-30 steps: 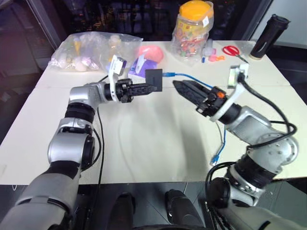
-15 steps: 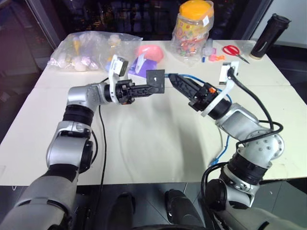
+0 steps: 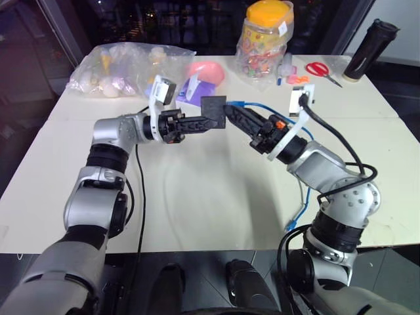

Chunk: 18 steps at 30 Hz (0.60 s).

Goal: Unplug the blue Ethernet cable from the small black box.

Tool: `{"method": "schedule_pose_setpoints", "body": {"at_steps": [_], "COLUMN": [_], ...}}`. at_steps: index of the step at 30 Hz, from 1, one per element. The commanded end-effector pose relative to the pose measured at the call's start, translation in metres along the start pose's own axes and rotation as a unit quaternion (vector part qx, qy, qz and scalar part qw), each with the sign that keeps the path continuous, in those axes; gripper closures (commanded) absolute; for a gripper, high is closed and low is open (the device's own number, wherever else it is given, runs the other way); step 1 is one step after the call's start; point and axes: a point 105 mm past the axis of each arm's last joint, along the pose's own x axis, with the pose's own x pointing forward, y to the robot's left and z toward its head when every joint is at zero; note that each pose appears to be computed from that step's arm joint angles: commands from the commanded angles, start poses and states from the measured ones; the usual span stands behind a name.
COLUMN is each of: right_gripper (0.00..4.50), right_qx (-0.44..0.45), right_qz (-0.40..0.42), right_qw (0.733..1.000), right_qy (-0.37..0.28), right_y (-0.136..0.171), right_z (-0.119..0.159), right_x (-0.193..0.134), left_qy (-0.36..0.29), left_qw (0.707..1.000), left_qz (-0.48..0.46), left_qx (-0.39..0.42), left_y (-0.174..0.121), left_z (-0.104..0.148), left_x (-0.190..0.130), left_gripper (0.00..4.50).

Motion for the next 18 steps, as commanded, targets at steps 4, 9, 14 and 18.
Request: {"method": "schedule_pose_setpoints", "body": {"at_steps": [4,9,14,18], "right_gripper": [4.48,4.5,4.5,4.5], "right_qx": [-0.004,-0.002,0.008,0.024], "right_qz": [0.022,0.025,0.026,0.021], "right_qw": [0.999,0.999,0.999,0.999], "right_qy": [-0.024,-0.027,-0.03,-0.04], "right_y": [0.0106,0.012,0.0124,0.0101], "right_z": [0.0083,0.0072,0.0055,0.0067], "right_x": [0.0,-0.0006,0.0003,0.001], "left_qy": [-0.003,-0.004,-0.005,-0.005], "left_qw": [1.0,1.0,1.0,1.0], "left_qz": [-0.008,-0.008,-0.009,-0.008], "left_qx": [0.013,0.012,0.011,0.01], "left_y": [-0.0038,-0.0034,-0.0032,-0.0028], "left_z": [0.0058,0.0055,0.0041,0.0029], "left_x": [0.0012,0.001,0.0017,0.0015], "left_gripper": [4.01,4.01,4.01,4.01]}}
